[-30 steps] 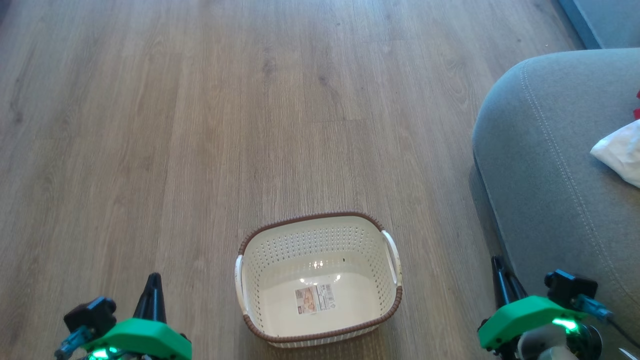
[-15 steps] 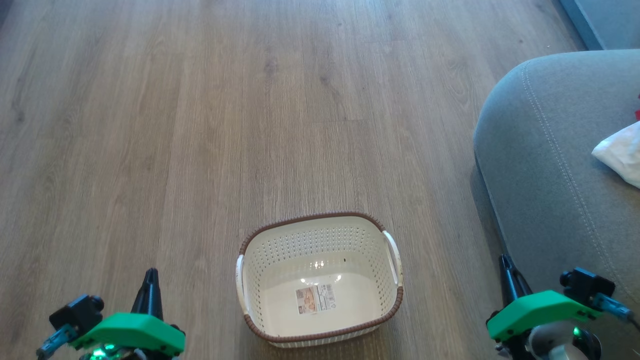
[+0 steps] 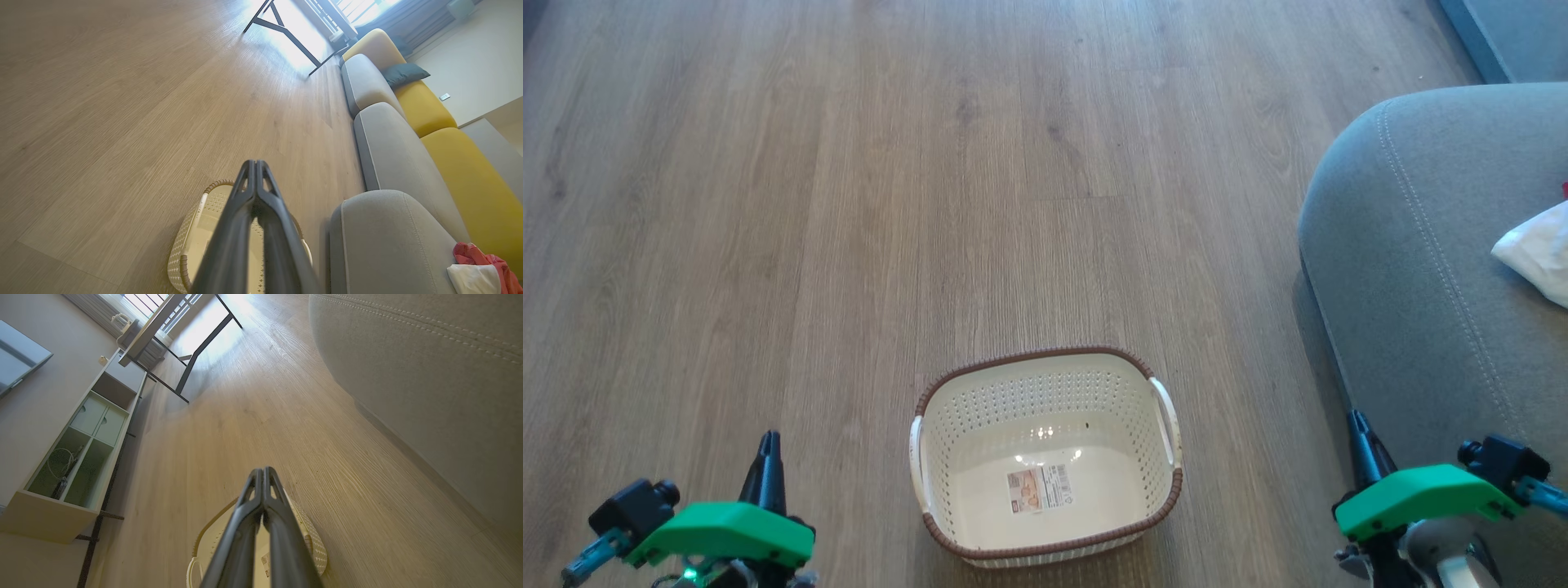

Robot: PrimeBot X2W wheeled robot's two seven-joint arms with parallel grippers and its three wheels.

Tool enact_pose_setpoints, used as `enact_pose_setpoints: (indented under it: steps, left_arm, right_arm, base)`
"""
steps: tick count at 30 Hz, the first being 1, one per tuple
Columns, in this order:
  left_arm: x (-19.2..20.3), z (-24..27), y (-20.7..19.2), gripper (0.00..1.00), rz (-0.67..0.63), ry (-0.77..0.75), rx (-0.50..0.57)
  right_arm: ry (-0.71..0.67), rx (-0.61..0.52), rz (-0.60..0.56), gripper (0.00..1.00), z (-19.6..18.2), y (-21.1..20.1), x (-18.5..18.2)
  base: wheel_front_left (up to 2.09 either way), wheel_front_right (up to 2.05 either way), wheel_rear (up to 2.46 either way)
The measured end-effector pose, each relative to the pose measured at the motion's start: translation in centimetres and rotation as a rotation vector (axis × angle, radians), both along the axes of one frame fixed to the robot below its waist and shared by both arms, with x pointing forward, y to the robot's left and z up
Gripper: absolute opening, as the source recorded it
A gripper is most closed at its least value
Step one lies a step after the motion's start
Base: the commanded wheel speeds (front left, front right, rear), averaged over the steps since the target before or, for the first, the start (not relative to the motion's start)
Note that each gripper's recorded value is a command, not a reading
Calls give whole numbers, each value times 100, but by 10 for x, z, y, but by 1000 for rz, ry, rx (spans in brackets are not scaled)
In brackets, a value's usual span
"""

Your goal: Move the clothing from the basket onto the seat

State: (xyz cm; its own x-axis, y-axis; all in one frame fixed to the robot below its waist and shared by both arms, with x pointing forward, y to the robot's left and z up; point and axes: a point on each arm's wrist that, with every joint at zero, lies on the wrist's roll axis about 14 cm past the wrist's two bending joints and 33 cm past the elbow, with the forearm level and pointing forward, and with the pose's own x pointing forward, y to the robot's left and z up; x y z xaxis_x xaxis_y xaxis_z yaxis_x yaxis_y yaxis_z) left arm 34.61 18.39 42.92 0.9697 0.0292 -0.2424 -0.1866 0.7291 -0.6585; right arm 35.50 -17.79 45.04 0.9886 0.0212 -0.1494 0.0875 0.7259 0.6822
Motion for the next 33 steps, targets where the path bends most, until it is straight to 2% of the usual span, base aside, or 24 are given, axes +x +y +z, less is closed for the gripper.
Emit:
enact_pose_setpoints:
  steps: [33]
  left_arm:
    - [11,14,3,0,68,-30,-374]
  right_arm:
    - [-2,366,-94,0,9,-16,9]
  base:
    - [0,0,0]
